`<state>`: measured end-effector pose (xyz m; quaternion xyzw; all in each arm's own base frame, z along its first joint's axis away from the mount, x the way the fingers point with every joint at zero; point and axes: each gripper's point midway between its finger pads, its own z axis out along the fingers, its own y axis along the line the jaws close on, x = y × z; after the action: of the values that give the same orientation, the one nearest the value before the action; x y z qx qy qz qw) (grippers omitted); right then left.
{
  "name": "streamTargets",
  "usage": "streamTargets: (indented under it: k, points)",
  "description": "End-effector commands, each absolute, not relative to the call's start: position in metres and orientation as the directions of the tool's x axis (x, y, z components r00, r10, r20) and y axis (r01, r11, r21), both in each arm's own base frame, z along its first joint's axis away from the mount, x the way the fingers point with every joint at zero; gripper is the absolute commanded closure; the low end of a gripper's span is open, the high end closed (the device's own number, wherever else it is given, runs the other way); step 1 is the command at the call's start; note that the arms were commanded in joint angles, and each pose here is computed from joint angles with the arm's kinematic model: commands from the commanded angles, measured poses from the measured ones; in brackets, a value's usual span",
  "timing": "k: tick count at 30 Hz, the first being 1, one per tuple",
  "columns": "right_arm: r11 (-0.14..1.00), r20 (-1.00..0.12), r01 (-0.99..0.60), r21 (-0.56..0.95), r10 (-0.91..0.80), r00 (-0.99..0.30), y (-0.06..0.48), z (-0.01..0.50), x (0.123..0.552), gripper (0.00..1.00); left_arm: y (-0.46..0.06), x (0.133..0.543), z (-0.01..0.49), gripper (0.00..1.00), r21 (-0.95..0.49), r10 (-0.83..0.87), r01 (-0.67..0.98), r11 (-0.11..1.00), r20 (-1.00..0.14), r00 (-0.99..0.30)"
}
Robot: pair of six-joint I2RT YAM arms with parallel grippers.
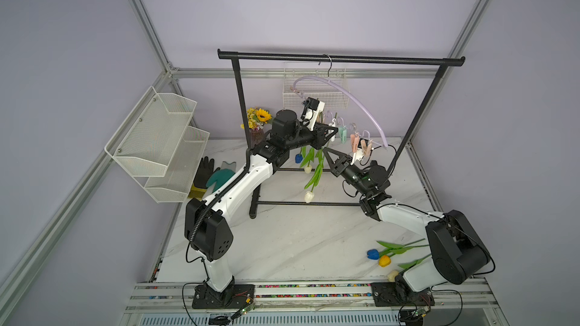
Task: Dry the flowers on a clothes hanger
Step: Clamp the flower onto the hanger.
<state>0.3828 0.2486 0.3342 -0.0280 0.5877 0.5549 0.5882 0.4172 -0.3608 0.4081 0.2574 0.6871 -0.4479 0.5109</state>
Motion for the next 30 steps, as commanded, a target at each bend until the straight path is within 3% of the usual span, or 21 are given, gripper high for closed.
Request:
streamTargets:
  k: [1,12,30]
  points:
    - [0.361,-0.718,-0.726,0.585,0.647,-0.257,0.247,0.352,0.374,1.00,-0.352,0.407,0.447,0.94,-0.311,-0.167,0.836,0.453,-0.950,-0.263]
    - [0.392,-0.685,-0.669,0.631,0.687,-0.244,0.234,0.347,0.380,1.00,-0.351,0.408,0.448,0.95,-0.305,-0.167,0.834,0.459,-0.952,-0.256]
    - [0.280,-0.681,-0.757,0.591,0.676,-0.281,0.250,0.365,0.362,1.00,-0.356,0.412,0.437,0.95,-0.328,-0.167,0.831,0.449,-0.944,-0.283]
